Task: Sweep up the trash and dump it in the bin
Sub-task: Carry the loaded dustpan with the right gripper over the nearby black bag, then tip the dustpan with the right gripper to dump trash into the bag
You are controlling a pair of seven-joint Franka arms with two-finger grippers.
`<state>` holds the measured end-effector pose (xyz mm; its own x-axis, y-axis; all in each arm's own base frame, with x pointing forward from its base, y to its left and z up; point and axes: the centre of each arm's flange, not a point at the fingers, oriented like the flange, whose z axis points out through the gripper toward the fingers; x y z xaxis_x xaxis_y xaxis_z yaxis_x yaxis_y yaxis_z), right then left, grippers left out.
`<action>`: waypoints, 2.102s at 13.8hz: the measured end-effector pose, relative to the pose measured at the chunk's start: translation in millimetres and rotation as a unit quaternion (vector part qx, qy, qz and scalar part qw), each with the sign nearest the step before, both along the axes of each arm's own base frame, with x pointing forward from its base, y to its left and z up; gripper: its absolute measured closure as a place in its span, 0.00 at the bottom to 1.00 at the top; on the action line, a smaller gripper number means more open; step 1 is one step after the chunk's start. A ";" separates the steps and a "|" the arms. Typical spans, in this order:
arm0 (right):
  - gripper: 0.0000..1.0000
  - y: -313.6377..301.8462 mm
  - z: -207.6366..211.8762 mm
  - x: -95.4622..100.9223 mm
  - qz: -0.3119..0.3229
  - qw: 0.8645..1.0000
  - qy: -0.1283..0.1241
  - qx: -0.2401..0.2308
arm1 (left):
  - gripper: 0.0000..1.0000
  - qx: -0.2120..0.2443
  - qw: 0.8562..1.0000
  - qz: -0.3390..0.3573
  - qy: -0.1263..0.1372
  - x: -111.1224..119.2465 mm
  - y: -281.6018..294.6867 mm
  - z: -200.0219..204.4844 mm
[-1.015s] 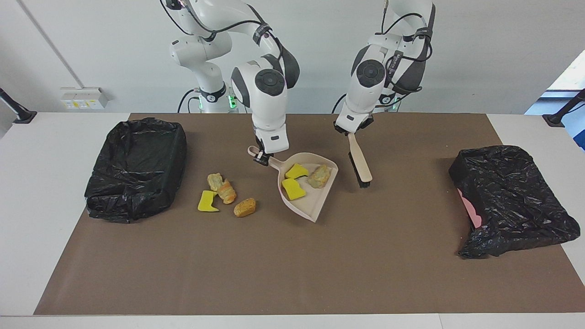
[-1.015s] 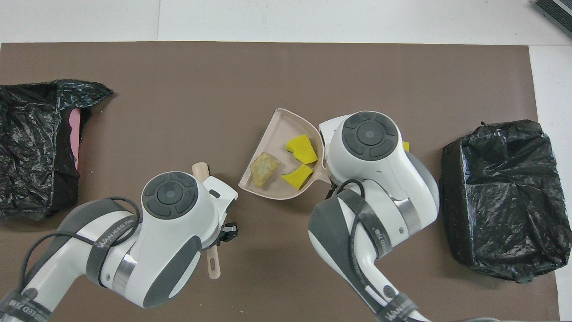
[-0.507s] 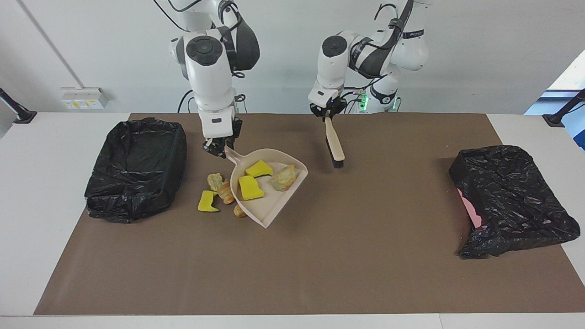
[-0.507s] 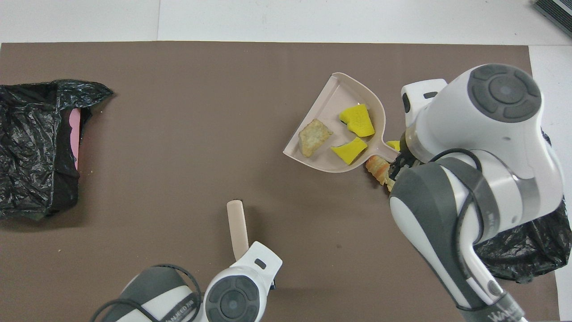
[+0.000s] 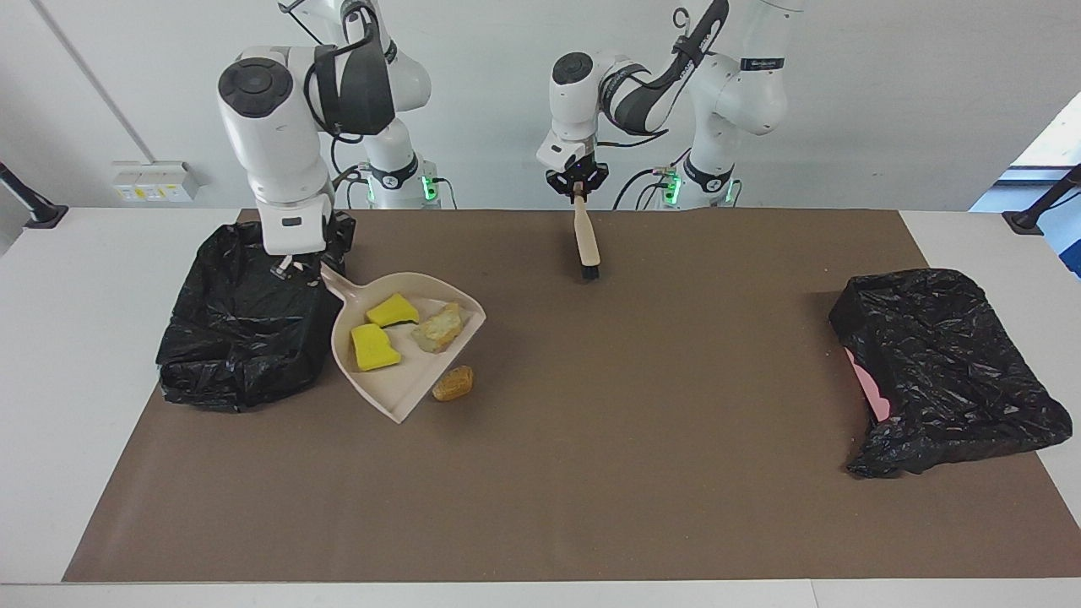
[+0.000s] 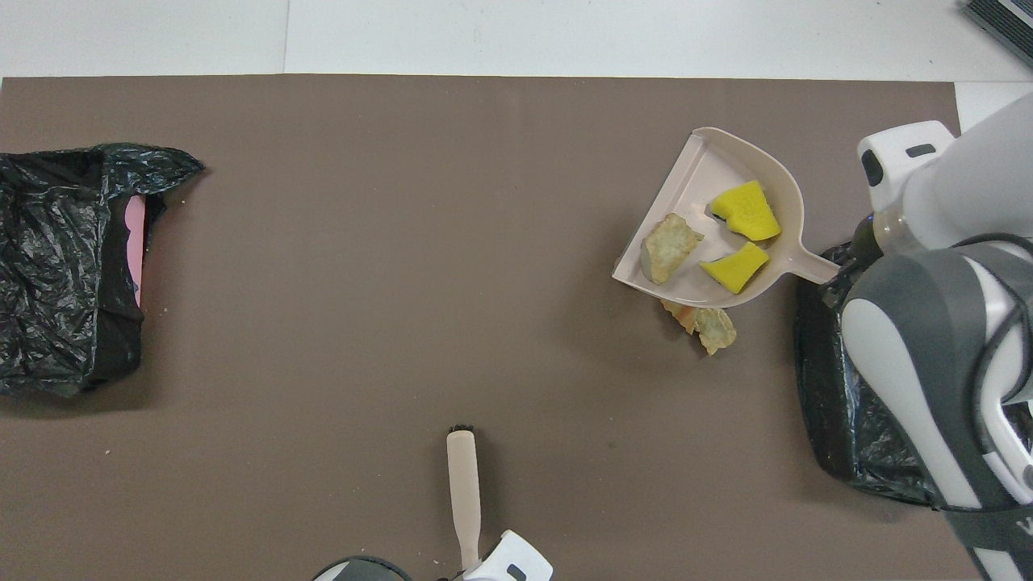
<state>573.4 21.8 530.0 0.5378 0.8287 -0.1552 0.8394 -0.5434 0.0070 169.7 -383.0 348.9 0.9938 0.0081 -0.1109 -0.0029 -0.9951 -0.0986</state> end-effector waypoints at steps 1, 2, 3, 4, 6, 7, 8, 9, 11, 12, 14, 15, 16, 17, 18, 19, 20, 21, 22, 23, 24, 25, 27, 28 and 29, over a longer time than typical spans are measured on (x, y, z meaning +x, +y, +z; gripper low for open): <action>0.68 -23.6 -0.3 0.3 0.007 1.000 0.004 -0.002 | 0.74 -0.001 1.000 -0.001 -0.001 -3.8 0.7 -0.6; 0.68 -49.4 -0.1 -0.3 0.016 1.000 0.009 -0.008 | 0.74 -0.004 1.000 -0.002 -0.003 -5.7 1.1 -0.7; 0.68 -75.9 0.6 -1.6 0.030 0.999 0.013 -0.022 | 0.74 -0.008 1.000 -0.001 -0.004 -6.2 0.9 -1.2; 0.68 -100.7 1.8 -3.6 0.043 0.998 0.017 -0.035 | 0.74 -0.010 1.000 0.000 -0.004 -6.2 1.3 -2.4; 0.68 -141.9 4.2 -7.6 0.065 0.997 0.017 -0.042 | 0.74 -0.010 1.000 0.001 -0.004 -6.1 2.5 -4.4; 0.68 -165.0 6.1 -10.4 0.081 0.996 0.014 -0.045 | 0.74 -0.010 1.000 0.002 -0.004 -6.4 3.2 -5.9; 0.68 -187.3 7.5 -14.7 0.095 0.994 0.014 -0.046 | 0.74 -0.010 1.000 0.004 -0.002 -6.5 3.5 -7.1; 0.68 -208.7 8.5 -20.6 0.108 0.993 0.017 -0.045 | 0.74 -0.010 1.000 0.005 0.001 -6.7 3.5 -7.8; 0.68 -238.1 12.0 -33.2 0.148 0.987 0.034 -0.053 | 0.74 -0.014 1.000 0.006 0.008 -6.6 3.4 -8.5; 0.68 -243.2 14.0 -39.6 0.169 0.982 0.046 -0.064 | 0.74 -0.016 1.000 0.006 0.014 -6.3 3.6 -9.0; 0.68 -239.5 14.0 -54.4 0.208 0.972 0.070 -0.080 | 0.74 -0.019 1.000 0.006 0.021 -5.4 4.0 -10.1; 0.68 -235.8 12.0 -61.6 0.226 0.967 0.079 -0.087 | 0.74 -0.019 1.000 0.006 0.022 -5.2 4.0 -10.2; 0.68 -232.4 8.6 -68.0 0.244 0.962 0.084 -0.095 | 0.74 -0.019 1.000 0.006 0.022 -5.1 4.1 -10.2; 0.68 -229.2 3.7 -75.0 0.260 0.956 0.087 -0.107 | 0.74 -0.019 1.000 0.006 0.022 -4.9 4.1 -10.1; 0.68 -226.4 -2.2 -82.3 0.275 0.949 0.088 -0.123 | 0.70 -0.020 1.000 0.007 0.022 -4.1 4.4 -10.1; 0.68 -223.4 -8.7 -90.4 0.288 0.943 0.090 -0.139 | 0.70 -0.021 0.999 0.011 0.022 -0.9 5.4 -10.1; 0.68 -221.4 -12.6 -97.3 0.297 0.938 0.095 -0.152 | 0.63 -0.022 0.999 0.021 0.022 6.6 7.4 -10.7; 0.68 -220.2 -14.2 -102.5 0.304 0.933 0.099 -0.163 | 0.53 -0.024 0.999 0.024 0.023 17.4 9.5 -11.3; 0.68 -219.7 -14.1 -105.4 0.309 0.930 0.101 -0.173 | 0.41 -0.029 0.999 0.017 0.024 29.7 10.9 -11.6; 0.68 -219.7 -12.6 -106.7 0.314 0.925 0.104 -0.184 | 0.31 -0.036 0.999 0.002 0.025 43.7 11.2 -11.0; 0.68 -219.8 -11.5 -107.2 0.319 0.921 0.107 -0.195 | 0.18 -0.043 0.999 -0.013 0.025 58.2 10.7 -9.2; 0.68 -218.3 -10.2 -106.6 0.325 0.916 0.110 -0.210 | 0.07 -0.052 0.998 -0.025 0.023 75.6 10.1 -5.2; 0.68 -209.4 -9.5 -106.2 0.325 0.906 0.115 -0.246 | 0.00 -0.065 0.997 -0.047 0.007 114.1 12.9 7.2; 0.68 -201.2 -10.2 -106.2 0.327 0.902 0.115 -0.257 | 0.00 -0.064 0.996 -0.056 -0.008 133.8 16.1 13.3; 0.68 -192.4 -10.1 -105.6 0.329 0.898 0.115 -0.268 | 0.00 -0.061 0.996 -0.059 -0.023 153.9 18.9 19.9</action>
<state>467.8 -170.5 519.9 -0.1382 0.7284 -0.6711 0.9904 0.1010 -0.0943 323.5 -364.1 368.8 0.9911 -0.1200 -0.0584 -0.1189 -0.9927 0.0207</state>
